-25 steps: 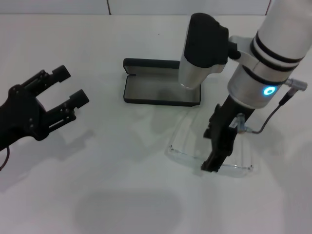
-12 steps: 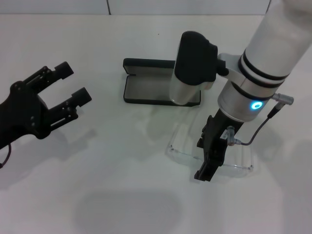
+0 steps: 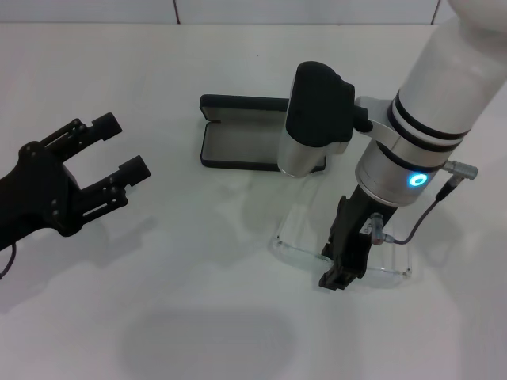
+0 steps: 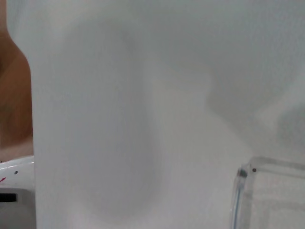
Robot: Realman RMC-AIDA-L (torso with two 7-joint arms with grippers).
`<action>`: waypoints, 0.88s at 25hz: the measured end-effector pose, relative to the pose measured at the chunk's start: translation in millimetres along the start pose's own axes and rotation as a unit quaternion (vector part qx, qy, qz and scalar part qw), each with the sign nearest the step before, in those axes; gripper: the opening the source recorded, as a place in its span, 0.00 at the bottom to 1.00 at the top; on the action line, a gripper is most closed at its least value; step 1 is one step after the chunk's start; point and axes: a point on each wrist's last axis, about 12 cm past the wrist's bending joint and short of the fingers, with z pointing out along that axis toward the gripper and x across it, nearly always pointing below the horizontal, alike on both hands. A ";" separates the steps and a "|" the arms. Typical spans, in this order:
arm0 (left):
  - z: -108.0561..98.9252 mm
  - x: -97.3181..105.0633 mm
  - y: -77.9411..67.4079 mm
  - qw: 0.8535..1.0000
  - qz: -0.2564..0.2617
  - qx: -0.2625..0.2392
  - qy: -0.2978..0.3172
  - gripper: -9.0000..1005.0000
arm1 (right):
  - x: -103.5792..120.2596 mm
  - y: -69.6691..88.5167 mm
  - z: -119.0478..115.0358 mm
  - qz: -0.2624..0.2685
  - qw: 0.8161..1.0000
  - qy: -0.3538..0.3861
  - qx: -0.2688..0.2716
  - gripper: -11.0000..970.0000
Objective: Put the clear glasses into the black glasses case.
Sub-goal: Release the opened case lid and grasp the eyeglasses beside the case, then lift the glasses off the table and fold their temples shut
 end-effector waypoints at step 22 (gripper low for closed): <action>-24.6 -16.2 0.1 0.997 0.007 -0.041 -0.065 0.73 | 43.1 0.4 -43.2 0.035 0.987 -0.152 0.035 0.14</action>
